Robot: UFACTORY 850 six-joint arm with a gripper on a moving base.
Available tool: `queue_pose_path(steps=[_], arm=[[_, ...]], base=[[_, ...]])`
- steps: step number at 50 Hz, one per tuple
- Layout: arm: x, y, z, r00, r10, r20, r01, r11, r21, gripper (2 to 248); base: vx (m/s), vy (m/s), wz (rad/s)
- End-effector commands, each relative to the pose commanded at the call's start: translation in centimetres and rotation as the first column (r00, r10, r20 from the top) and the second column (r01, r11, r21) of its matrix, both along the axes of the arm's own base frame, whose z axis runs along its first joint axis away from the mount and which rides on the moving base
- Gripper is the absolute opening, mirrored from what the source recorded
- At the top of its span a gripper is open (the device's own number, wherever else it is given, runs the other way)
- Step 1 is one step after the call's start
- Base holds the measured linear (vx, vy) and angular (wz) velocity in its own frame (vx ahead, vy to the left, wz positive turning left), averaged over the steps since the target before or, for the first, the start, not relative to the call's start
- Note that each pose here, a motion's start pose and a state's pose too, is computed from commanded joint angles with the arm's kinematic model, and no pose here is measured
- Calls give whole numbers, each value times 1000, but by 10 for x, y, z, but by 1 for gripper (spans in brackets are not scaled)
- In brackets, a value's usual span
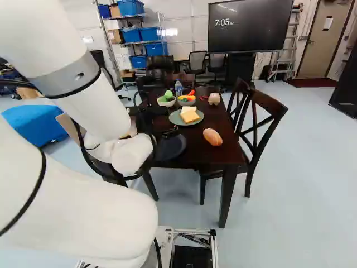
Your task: Move the croissant to the empty plate
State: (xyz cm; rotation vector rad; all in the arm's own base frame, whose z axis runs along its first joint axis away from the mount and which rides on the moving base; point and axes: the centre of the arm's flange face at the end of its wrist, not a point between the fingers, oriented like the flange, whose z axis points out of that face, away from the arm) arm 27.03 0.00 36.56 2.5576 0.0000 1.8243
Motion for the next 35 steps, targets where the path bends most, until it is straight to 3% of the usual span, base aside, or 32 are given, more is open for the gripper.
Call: queue_pose_path(steps=[19, 35], arm=[[4, 0, 2, 1000, 0, 3, 0, 1000, 0, 247], [26, 1, 18, 999, 3, 36, -3, 1000, 0, 247]], base=[[0, 0, 0], [0, 0, 0]])
